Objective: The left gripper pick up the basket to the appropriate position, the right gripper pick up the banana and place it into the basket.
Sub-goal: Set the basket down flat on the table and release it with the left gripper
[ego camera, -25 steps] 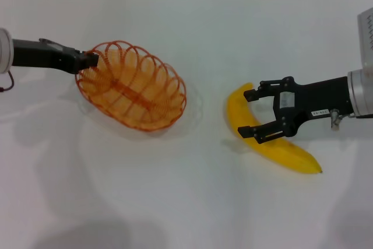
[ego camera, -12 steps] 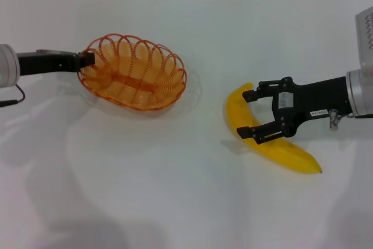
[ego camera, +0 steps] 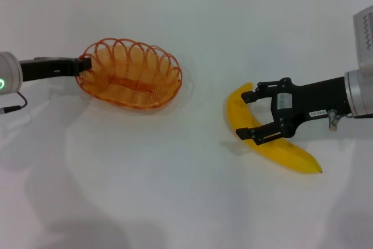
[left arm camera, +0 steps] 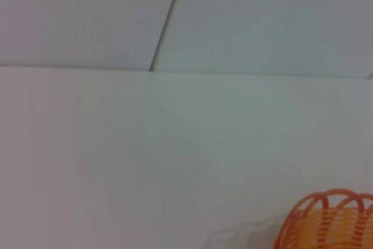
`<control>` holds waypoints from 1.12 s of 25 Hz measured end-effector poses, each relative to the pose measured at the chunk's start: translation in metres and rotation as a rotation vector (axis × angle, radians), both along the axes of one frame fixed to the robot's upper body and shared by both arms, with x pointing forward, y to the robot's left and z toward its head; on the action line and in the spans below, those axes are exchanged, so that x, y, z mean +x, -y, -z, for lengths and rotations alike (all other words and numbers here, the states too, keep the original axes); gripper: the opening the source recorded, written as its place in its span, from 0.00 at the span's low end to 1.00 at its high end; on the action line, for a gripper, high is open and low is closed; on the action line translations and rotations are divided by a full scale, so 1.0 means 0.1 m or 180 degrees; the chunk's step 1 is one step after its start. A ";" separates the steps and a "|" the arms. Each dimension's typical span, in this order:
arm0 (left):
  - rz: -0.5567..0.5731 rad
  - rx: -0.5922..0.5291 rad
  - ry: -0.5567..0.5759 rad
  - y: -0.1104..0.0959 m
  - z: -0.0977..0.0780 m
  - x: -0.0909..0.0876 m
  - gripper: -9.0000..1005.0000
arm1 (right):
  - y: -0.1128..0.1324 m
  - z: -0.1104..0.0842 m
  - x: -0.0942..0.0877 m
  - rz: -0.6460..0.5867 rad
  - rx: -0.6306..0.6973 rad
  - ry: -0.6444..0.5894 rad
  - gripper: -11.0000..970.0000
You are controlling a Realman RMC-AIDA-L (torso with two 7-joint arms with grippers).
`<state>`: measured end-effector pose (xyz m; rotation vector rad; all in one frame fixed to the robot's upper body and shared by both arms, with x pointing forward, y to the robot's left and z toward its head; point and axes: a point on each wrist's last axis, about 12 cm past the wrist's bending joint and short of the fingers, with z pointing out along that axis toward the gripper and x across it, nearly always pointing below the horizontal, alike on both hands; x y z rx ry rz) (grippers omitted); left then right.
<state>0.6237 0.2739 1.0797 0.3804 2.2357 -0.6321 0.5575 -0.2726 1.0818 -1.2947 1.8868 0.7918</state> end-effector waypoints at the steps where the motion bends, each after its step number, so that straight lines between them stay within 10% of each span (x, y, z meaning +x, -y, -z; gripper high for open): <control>1: 0.0000 -0.0010 0.0003 0.00 0.00 0.00 0.08 | 0.00 0.00 0.00 0.0000 0.0000 -0.0001 0.92; 19: -0.0002 -0.0050 -0.0029 0.03 0.03 -0.01 0.08 | 0.00 0.00 0.00 0.0000 0.0003 0.0004 0.92; 28: 0.0118 0.0100 0.0173 0.01 -0.04 0.03 0.24 | 0.02 0.02 -0.02 0.0022 0.0014 0.0003 0.92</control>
